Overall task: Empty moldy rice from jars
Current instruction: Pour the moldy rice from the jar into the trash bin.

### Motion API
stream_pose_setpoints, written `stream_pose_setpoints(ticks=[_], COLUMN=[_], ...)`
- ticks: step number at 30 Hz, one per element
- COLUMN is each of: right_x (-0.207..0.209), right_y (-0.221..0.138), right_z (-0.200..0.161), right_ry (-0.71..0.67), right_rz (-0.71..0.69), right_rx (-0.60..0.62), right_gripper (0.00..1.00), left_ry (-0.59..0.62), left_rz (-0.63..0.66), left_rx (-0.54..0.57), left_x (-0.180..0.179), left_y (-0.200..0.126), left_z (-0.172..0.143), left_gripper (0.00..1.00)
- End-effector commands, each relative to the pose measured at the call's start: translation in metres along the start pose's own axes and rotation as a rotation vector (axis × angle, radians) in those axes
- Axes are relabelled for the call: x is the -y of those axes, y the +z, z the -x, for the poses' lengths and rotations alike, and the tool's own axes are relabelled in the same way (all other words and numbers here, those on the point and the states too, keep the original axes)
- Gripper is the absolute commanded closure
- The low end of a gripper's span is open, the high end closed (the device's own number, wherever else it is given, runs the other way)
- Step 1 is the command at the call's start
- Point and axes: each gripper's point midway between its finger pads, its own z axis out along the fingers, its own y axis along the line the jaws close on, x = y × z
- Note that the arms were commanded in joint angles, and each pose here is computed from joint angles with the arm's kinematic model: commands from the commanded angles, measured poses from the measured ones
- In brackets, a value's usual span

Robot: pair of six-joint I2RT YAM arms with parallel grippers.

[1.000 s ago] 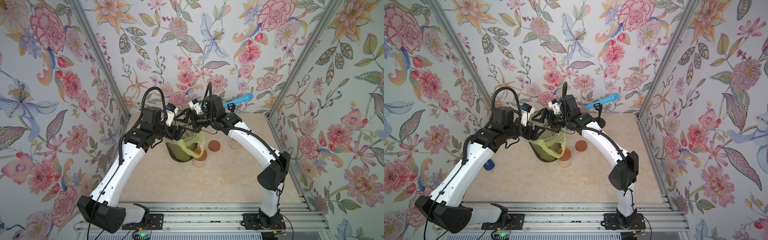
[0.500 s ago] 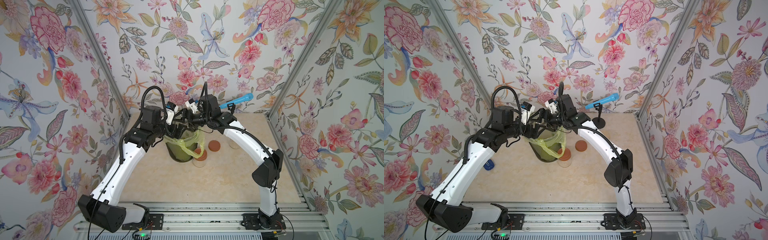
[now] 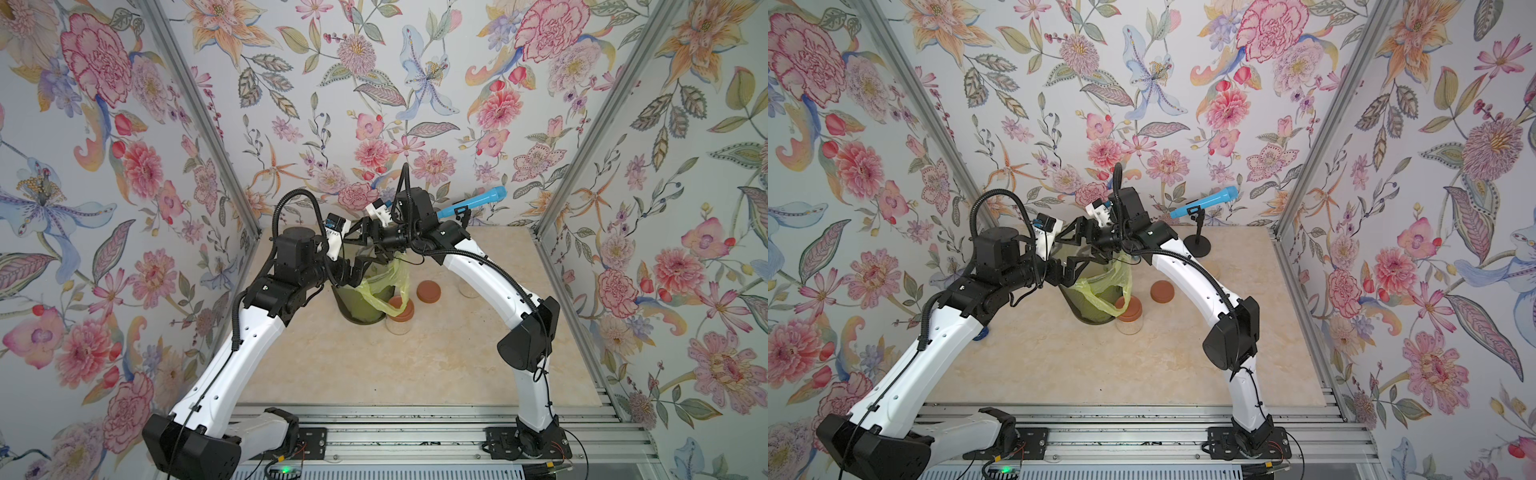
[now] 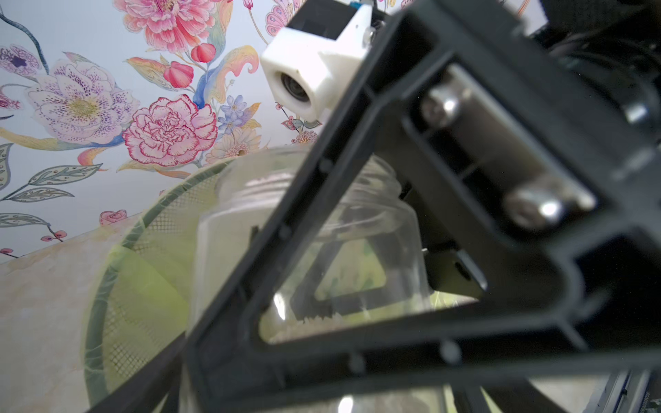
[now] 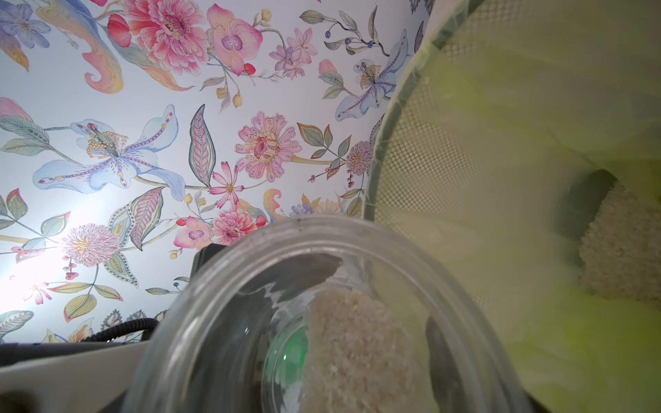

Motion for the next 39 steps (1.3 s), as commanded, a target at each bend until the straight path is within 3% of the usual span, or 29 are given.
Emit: stream_pose_setpoints(ticks=[1,19,39], right_x=[-0.030,-0.080,-0.084], right_y=[-0.016,-0.027,-0.009], right_z=[0.007,-0.005,-0.007], right_ry=[-0.013,0.179,0.428], right_rz=[0.070,0.188,0.248], right_rx=[0.014,-0.079,-0.192], right_gripper=[1.00,1.00,1.00], left_ry=[0.048,0.144,0.089], left_rz=[0.041,0.087,0.110], left_rx=[0.115,0.331,0.500], left_x=[-0.003,-0.002,-0.010], left_y=[-0.015,-0.040,-0.036], left_z=[0.018,0.035,0.043], left_gripper=[0.00,0.00,0.01])
